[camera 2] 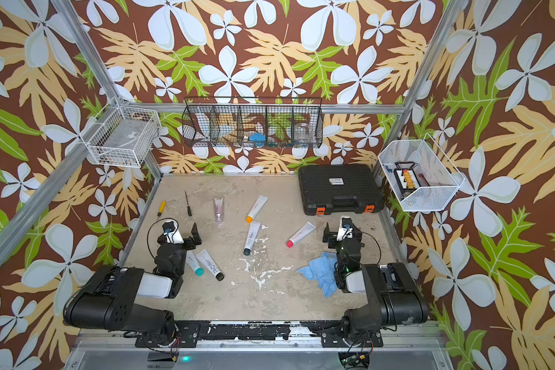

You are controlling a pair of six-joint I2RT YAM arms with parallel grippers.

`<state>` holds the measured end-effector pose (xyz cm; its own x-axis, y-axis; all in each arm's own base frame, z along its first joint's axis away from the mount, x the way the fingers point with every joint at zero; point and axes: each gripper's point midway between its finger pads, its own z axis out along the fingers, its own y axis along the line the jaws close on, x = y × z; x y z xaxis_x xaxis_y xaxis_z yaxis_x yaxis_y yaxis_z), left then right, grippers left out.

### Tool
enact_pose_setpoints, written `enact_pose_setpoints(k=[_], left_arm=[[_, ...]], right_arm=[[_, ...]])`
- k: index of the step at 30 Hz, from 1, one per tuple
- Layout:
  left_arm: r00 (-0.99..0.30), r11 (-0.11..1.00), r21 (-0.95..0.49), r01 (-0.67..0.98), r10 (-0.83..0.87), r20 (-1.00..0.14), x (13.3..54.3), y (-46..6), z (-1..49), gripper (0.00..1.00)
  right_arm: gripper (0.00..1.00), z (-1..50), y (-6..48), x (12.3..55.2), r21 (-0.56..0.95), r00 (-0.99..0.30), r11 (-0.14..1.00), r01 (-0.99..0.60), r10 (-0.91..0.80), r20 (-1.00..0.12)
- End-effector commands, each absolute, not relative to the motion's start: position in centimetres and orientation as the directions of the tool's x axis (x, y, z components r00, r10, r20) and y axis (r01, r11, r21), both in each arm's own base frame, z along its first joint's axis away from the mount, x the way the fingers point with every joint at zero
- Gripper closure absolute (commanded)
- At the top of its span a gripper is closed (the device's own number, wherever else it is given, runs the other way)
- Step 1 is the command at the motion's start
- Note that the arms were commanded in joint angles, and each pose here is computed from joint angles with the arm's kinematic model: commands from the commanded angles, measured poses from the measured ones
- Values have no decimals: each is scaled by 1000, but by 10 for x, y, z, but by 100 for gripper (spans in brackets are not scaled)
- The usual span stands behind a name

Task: Wipe the surface of the toothpaste tube
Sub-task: Pick up the cleaning item at the center of the board.

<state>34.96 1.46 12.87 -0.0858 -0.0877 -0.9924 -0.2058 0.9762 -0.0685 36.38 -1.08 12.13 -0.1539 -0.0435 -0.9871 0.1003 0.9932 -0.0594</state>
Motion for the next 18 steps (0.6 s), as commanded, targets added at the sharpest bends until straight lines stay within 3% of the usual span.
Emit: enact_pose_setpoints(k=[1, 18], left_arm=[[-62, 976, -76, -203, -91, -994, 351, 14, 135, 0], [-64, 976, -76, -203, -91, -994, 351, 14, 135, 0]], right_arm=[[0, 123, -11, 364, -61, -147, 993, 105, -46, -988], [0, 123, -11, 365, -57, -147, 993, 99, -42, -988]])
